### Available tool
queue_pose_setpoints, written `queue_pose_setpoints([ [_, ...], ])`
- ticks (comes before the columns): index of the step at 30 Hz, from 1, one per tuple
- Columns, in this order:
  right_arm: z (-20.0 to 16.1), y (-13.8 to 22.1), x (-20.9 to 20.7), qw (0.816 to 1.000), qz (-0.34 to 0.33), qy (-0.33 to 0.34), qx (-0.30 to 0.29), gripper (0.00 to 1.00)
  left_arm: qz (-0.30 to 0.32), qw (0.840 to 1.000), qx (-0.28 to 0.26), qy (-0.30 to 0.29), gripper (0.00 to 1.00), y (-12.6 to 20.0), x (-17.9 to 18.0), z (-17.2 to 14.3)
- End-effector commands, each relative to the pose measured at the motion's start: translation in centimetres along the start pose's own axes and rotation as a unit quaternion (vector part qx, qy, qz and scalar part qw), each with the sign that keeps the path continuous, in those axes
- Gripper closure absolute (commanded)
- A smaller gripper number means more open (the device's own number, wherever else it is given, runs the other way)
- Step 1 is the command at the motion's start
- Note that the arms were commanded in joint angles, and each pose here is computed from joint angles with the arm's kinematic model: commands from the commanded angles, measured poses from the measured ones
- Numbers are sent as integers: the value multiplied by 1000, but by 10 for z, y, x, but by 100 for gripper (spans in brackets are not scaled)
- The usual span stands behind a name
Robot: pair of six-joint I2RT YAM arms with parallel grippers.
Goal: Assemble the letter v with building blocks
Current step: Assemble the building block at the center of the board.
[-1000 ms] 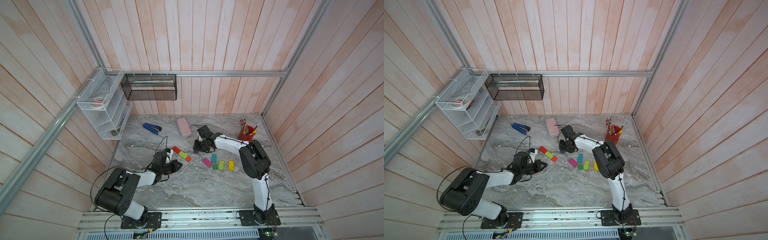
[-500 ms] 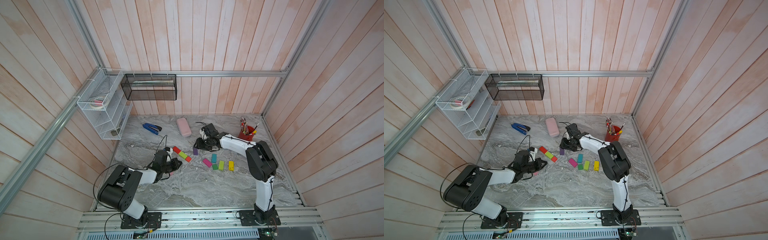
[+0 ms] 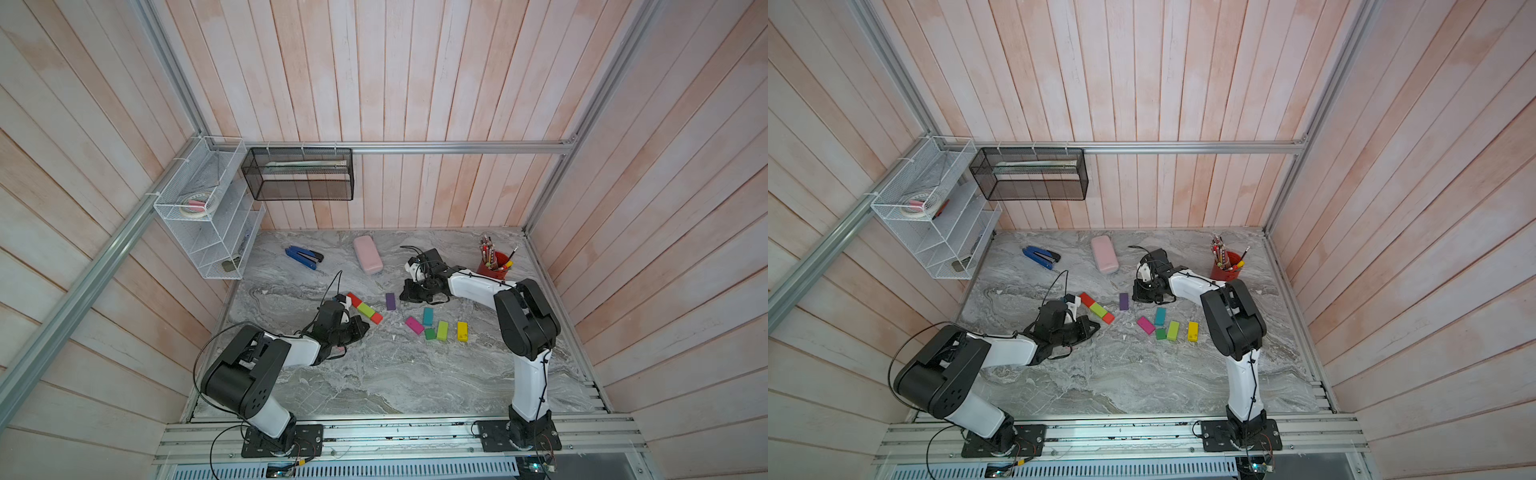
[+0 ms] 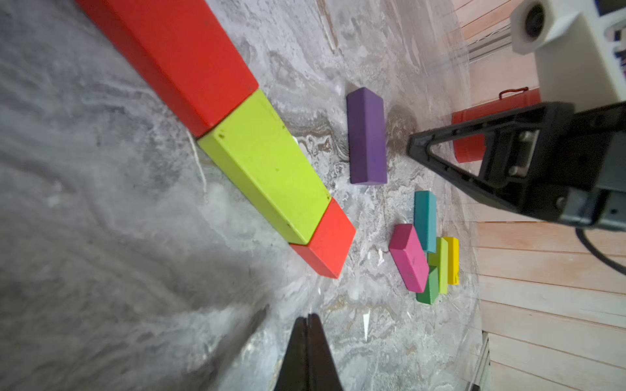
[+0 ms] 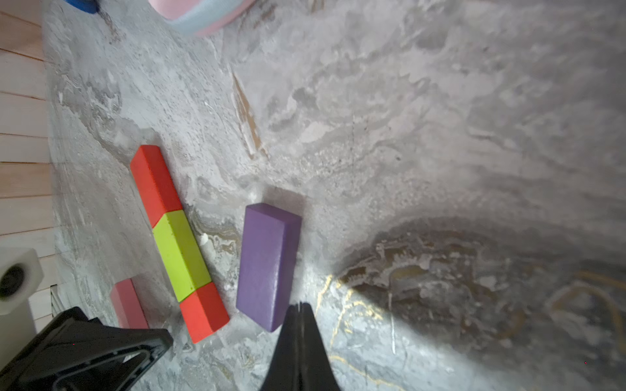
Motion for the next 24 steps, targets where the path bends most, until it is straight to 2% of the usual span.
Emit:
queue_pose_setpoints([
  [1, -19, -13, -4, 1000, 6, 8, 27, 98, 11, 1000, -9, 3, 100, -2, -2, 5],
  [12, -33, -30, 15, 998, 21, 22, 46, 98, 22, 1000, -2, 1, 100, -4, 2, 3],
  [24, -33, -28, 17, 998, 14, 29, 50, 97, 23, 1000, 5, -3, 100, -6, -1, 4],
])
Point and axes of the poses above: each gripper's point midway between its finger pads, its own y axis back along the fingers, its own x axis along the line the jaws close on, z = x × y, the point moved 2 cm from there along y, back along the fingers, and after that the axes turned 11 degrees about y, right-handed, at the moved point
